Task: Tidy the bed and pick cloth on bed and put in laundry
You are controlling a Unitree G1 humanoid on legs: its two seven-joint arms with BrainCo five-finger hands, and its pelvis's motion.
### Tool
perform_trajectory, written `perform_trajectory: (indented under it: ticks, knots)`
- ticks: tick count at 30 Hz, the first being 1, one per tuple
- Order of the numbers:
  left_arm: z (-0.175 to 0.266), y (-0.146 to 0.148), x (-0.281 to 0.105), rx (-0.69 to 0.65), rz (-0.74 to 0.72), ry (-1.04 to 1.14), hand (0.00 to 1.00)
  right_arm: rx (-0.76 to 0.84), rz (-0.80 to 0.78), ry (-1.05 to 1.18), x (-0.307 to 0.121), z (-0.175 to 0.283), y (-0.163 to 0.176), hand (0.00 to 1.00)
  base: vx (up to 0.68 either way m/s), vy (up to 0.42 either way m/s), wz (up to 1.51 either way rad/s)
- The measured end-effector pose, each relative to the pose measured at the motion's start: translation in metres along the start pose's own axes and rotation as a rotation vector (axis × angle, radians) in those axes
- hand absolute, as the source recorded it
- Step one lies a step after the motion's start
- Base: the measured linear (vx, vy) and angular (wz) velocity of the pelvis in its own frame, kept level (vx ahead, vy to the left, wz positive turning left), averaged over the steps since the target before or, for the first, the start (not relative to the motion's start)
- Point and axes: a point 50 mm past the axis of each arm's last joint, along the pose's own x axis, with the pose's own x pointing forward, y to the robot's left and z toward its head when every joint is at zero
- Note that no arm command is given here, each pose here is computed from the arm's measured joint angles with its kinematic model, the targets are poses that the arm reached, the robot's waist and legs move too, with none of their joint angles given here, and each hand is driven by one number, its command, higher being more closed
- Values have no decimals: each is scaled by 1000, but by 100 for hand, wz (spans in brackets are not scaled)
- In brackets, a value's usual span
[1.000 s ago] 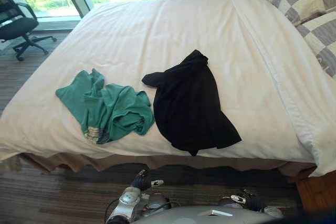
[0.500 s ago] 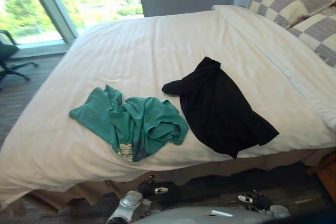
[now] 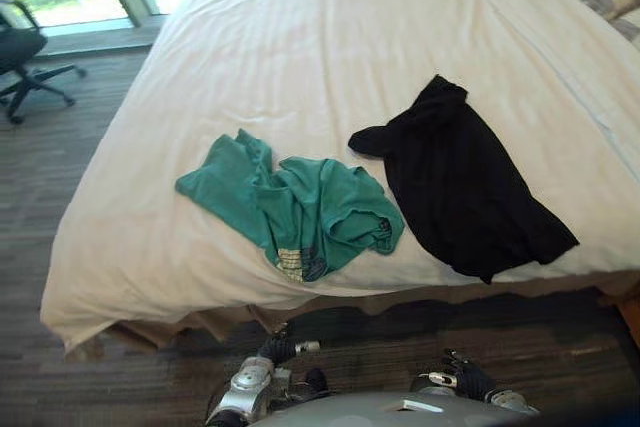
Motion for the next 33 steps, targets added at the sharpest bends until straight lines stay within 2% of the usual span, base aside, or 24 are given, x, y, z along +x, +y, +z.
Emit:
perform_trajectory:
  ticks: [2,6,9,18,22,25,28,31,33]
  knots:
    - [-7,6,-2,-78,46,22,0,24,1,-6,2,1,5,0,14,-102,1]
    - [-13,10,-3,-133,98,57,0,56,-5,-13,2,0,6,0,17,-25,1]
    - [-19,15,-5,-241,161,88,0,124,-35,-9,1,-3,5,0,21,4,13]
    - [-47,34,-16,-607,396,188,0,542,-299,-38,-7,-21,-7,0,31,-19,10]
    - [-50,53,-21,-868,515,152,0,757,-531,-118,-24,-28,-43,0,38,-10,3]
    - [-35,97,-30,-1018,642,5,0,868,-743,-243,-53,-31,-90,0,14,-6,7]
    - [-10,139,-43,-1006,703,-195,0,867,-880,-403,-79,-21,-126,0,0,0,0]
    - [34,170,-58,-887,696,-459,0,831,-984,-594,-109,-7,-153,0,0,0,0]
    - [58,184,-70,-837,670,-613,0,773,-994,-700,-123,5,-163,0,-31,12,-2]
